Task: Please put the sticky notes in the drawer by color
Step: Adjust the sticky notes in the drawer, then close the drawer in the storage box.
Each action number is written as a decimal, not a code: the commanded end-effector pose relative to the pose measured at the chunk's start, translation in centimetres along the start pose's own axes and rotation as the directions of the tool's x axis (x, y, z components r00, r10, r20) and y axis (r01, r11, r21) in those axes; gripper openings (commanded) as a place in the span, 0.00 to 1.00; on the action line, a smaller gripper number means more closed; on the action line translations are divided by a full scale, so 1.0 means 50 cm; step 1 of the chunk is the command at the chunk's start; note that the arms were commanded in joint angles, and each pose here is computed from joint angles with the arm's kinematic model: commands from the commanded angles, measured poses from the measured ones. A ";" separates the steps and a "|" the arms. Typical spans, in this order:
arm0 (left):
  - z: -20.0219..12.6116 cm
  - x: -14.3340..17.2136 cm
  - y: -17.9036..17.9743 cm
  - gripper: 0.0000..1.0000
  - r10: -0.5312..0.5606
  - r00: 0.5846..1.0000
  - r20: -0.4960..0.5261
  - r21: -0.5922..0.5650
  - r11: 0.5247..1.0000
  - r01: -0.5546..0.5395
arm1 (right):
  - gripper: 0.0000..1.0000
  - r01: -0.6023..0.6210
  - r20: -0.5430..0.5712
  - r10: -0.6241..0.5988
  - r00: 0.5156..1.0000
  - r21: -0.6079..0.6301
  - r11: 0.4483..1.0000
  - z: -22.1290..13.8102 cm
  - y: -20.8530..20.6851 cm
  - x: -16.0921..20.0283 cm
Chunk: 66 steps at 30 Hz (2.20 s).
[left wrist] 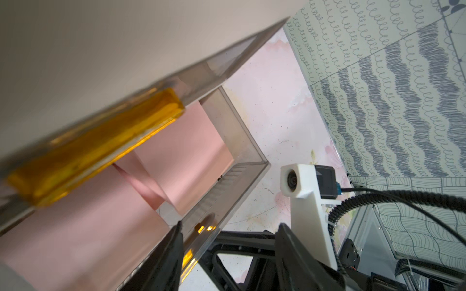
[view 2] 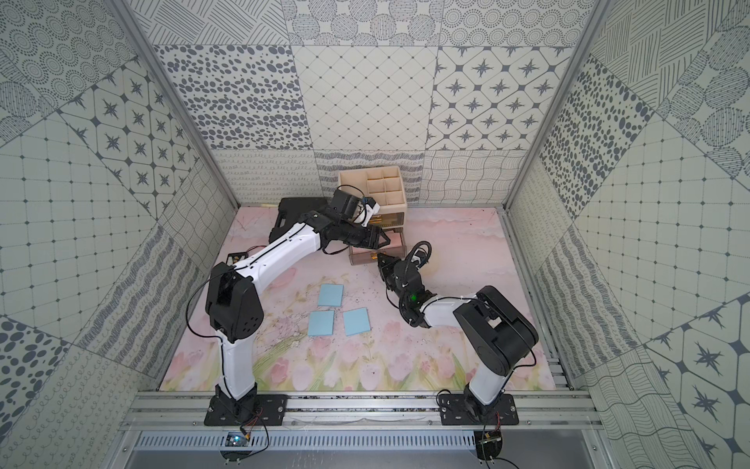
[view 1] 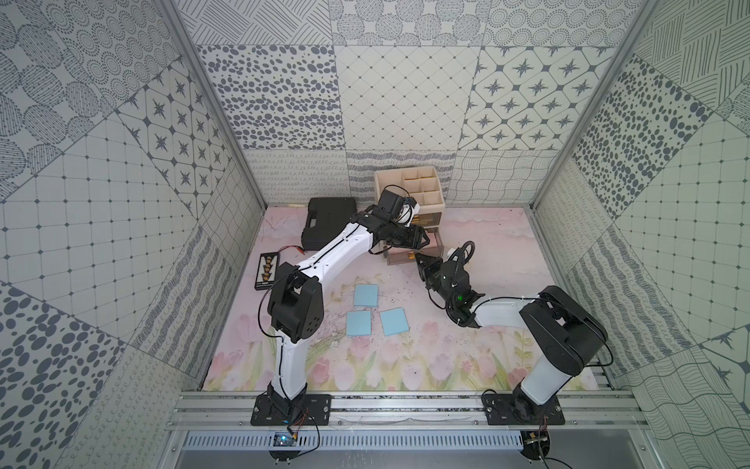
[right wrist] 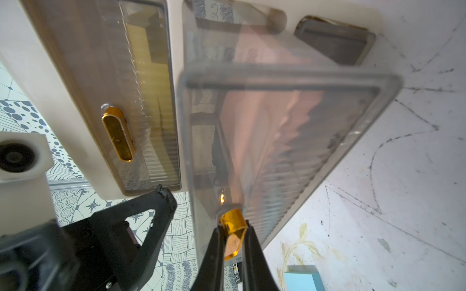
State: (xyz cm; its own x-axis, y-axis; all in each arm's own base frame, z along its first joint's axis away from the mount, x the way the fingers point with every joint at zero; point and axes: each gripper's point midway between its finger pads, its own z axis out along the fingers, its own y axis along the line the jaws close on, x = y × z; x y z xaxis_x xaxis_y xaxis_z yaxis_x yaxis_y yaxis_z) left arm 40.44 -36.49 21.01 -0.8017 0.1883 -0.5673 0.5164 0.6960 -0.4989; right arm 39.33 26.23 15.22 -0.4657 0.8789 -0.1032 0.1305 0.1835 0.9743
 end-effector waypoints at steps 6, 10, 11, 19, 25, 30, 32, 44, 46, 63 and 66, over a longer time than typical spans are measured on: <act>-0.062 -0.056 0.008 0.62 0.022 0.991 0.133 -0.094 0.996 -0.010 | 0.00 0.036 0.006 -0.036 0.999 -0.012 0.999 0.001 0.011 0.001; -0.138 -0.110 -0.005 0.63 0.021 0.968 0.252 -0.100 0.995 0.004 | 0.00 0.039 0.004 -0.039 0.999 -0.013 0.999 0.009 0.014 0.001; -0.166 -0.128 -0.005 0.64 0.024 0.956 0.293 -0.114 0.993 0.010 | 0.00 0.039 0.002 -0.039 0.999 -0.013 0.999 0.011 0.015 0.002; -0.287 -0.220 0.093 0.70 0.173 0.891 0.421 -0.464 0.885 0.047 | 0.00 0.049 -0.004 -0.049 0.999 -0.019 0.999 0.032 0.020 0.005; -0.270 -0.244 0.194 0.67 0.163 0.871 0.463 -0.570 0.807 0.152 | 0.00 0.073 0.002 -0.073 0.997 -0.035 0.997 0.050 0.036 0.001; -0.264 -0.268 0.233 0.69 0.179 0.857 0.483 -0.582 0.797 0.162 | 0.00 0.082 0.006 -0.082 0.997 -0.038 0.996 0.055 0.041 -0.003; -0.251 -0.273 0.246 0.69 0.185 0.866 0.464 -0.598 0.787 0.152 | 0.00 0.082 0.003 -0.082 0.997 -0.038 0.996 0.056 0.039 -0.002; -0.174 -0.269 0.280 0.65 0.120 0.926 0.359 -0.570 0.814 0.116 | 0.00 0.095 0.006 -0.095 0.995 -0.047 0.994 0.058 0.048 -0.002; -0.167 -0.261 0.281 0.59 0.115 0.937 0.330 -0.572 0.814 0.102 | 0.00 0.097 0.006 -0.097 0.995 -0.046 0.994 0.063 0.047 -0.001; -0.109 -0.198 0.262 0.00 0.108 0.985 0.137 -0.488 0.872 -0.028 | 0.00 0.150 0.018 -0.149 0.989 -0.082 0.985 0.106 0.082 0.002; -0.108 -0.196 0.254 0.00 0.107 0.985 0.133 -0.468 0.883 -0.033 | 0.00 0.150 0.033 -0.148 0.988 -0.081 0.985 0.113 0.080 -0.002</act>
State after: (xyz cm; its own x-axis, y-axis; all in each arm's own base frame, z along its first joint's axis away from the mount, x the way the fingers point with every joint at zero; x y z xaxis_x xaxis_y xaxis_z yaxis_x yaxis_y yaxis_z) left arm 56.57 -23.86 27.00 -0.5822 0.0251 -0.8126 0.1756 0.9798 -0.0955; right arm 43.14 29.34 15.17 -0.5035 0.8456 -0.1773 0.1010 0.2614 0.9599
